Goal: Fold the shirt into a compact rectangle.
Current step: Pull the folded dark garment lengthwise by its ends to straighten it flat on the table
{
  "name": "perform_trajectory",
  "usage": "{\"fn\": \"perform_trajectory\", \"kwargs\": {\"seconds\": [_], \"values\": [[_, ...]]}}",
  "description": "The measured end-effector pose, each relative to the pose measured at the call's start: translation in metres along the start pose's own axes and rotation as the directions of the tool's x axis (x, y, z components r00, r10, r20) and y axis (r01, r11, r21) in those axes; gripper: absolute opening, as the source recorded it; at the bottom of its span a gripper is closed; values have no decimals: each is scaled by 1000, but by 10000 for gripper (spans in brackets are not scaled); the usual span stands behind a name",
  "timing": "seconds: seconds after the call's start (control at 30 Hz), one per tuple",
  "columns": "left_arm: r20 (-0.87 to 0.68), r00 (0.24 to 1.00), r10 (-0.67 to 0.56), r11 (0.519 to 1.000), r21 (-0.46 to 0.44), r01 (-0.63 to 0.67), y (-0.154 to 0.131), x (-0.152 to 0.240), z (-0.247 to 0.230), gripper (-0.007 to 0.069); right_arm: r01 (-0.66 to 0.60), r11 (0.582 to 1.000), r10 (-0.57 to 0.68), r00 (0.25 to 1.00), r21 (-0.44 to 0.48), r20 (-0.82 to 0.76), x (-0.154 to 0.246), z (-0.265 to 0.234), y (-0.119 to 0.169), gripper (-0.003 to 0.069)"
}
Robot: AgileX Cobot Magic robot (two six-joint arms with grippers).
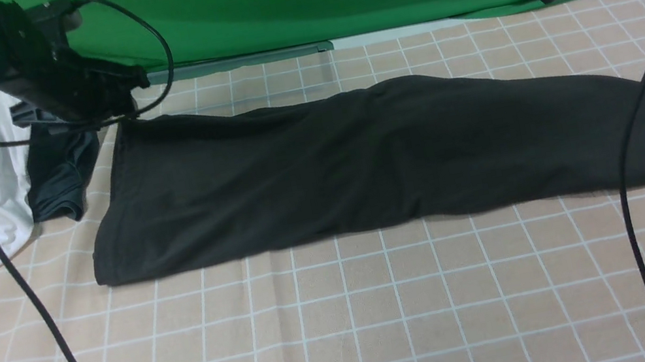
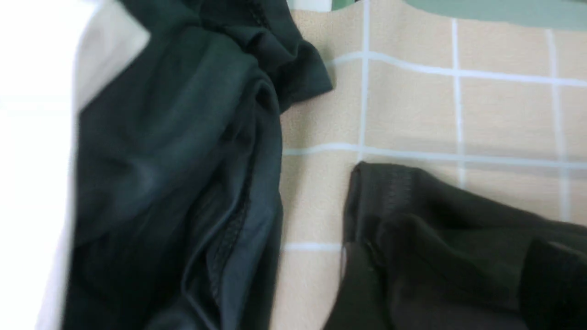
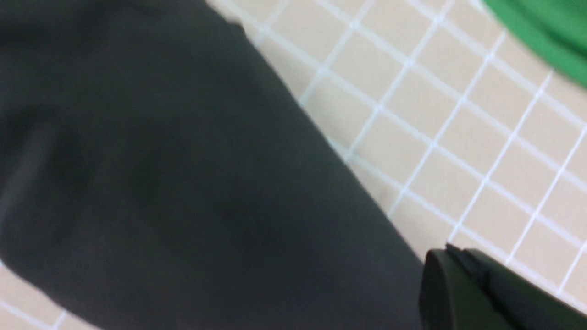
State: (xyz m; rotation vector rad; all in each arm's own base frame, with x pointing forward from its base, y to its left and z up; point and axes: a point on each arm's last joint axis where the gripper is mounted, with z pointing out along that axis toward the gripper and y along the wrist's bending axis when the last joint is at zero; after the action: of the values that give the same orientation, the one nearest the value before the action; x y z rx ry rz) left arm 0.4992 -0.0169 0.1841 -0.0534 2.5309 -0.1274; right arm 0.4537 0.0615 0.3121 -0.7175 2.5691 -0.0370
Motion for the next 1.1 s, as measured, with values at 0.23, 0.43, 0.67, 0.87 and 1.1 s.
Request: {"fn": "perform_trajectory", "kwargs": {"seconds": [0.23, 0.43, 0.67, 0.87, 1.1], "values": [[-16, 999, 41, 999, 16, -41, 1, 10, 25, 387, -25, 999, 26, 1000, -44, 12, 2, 0, -3, 39], [10, 996, 84, 994, 63, -85, -3, 9, 27, 60, -35, 997, 39, 998, -68, 54, -2, -1, -1, 39], [38, 999, -1, 998, 56, -2, 2, 0, 11, 34, -41, 997, 46, 996, -72, 73, -4, -1, -1, 39], [117, 991, -66, 997, 48, 61, 13, -20, -14, 34, -43, 996, 49, 996, -78, 75, -4, -1, -1, 39], [147, 986, -73, 997, 38, 69, 14, -23, -13, 34, -47, 995, 53, 995, -86, 79, -4, -1, 0, 39]]}}
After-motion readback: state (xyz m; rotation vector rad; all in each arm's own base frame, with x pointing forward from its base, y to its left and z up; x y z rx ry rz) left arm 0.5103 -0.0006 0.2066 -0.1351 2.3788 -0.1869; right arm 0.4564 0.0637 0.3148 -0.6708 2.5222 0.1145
